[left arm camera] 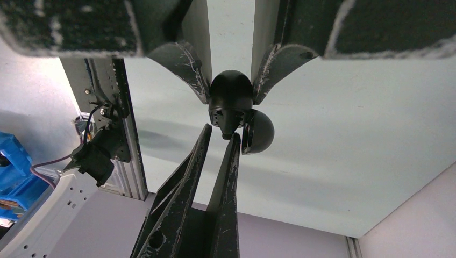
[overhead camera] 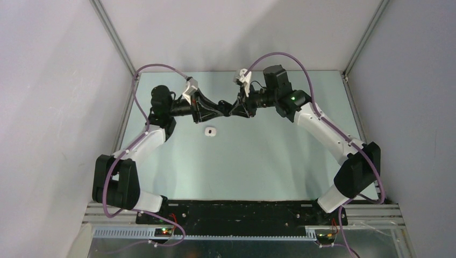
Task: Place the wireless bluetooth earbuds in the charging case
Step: Place the earbud in the charging case, then close the charging case, then place the charging case at the center of the board.
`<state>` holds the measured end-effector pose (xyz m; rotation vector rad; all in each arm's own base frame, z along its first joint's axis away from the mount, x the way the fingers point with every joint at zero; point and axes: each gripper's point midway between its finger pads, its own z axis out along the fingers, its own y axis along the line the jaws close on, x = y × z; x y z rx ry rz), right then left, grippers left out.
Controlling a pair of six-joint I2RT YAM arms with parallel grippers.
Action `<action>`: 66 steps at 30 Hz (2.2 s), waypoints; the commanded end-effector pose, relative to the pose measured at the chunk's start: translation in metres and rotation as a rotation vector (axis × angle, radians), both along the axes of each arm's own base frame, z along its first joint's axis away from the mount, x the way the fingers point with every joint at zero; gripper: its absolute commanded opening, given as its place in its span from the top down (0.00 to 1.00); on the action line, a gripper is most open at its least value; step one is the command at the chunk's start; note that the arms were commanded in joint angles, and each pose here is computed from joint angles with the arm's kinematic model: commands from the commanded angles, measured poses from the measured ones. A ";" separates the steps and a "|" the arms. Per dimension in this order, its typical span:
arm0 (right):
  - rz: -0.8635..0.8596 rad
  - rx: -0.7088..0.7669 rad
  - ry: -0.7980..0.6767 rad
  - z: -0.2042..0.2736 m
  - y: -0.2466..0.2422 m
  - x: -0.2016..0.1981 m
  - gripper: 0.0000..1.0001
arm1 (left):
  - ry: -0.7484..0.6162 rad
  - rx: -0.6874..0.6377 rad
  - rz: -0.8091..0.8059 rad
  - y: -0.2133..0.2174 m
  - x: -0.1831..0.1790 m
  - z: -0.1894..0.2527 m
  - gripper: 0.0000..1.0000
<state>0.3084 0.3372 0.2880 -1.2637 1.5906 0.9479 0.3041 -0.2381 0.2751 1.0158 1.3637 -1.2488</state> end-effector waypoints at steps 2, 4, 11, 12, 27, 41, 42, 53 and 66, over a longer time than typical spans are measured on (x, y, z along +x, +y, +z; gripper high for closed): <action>-0.002 0.048 -0.056 0.032 -0.004 -0.007 0.71 | -0.065 -0.023 0.016 0.003 0.000 0.019 1.00; -0.001 0.056 -0.060 0.039 -0.004 -0.009 0.70 | -0.060 -0.024 0.018 0.004 0.000 0.018 1.00; 0.027 0.111 -0.122 0.086 -0.018 -0.028 0.59 | -0.038 -0.026 0.029 0.006 0.001 0.015 1.00; 0.028 0.111 -0.130 0.086 -0.019 -0.028 0.55 | -0.035 -0.026 0.028 0.005 0.001 0.014 1.00; -0.062 0.005 -0.089 0.019 0.001 0.020 0.01 | -0.022 -0.031 0.024 0.006 -0.002 0.018 1.00; 0.002 -0.072 -0.262 0.011 0.008 -0.009 0.01 | 0.295 -0.138 0.225 0.006 0.043 0.011 1.00; -0.025 -0.089 -0.258 0.005 0.004 -0.005 0.01 | 0.320 -0.146 0.232 0.006 0.045 0.009 1.00; -0.393 -0.088 -0.058 0.003 -0.080 0.048 0.01 | 0.558 -0.106 0.278 -0.002 0.056 -0.064 1.00; -0.525 -0.151 0.135 -0.031 -0.136 0.047 0.01 | 0.862 0.264 0.186 -0.085 0.032 -0.195 0.99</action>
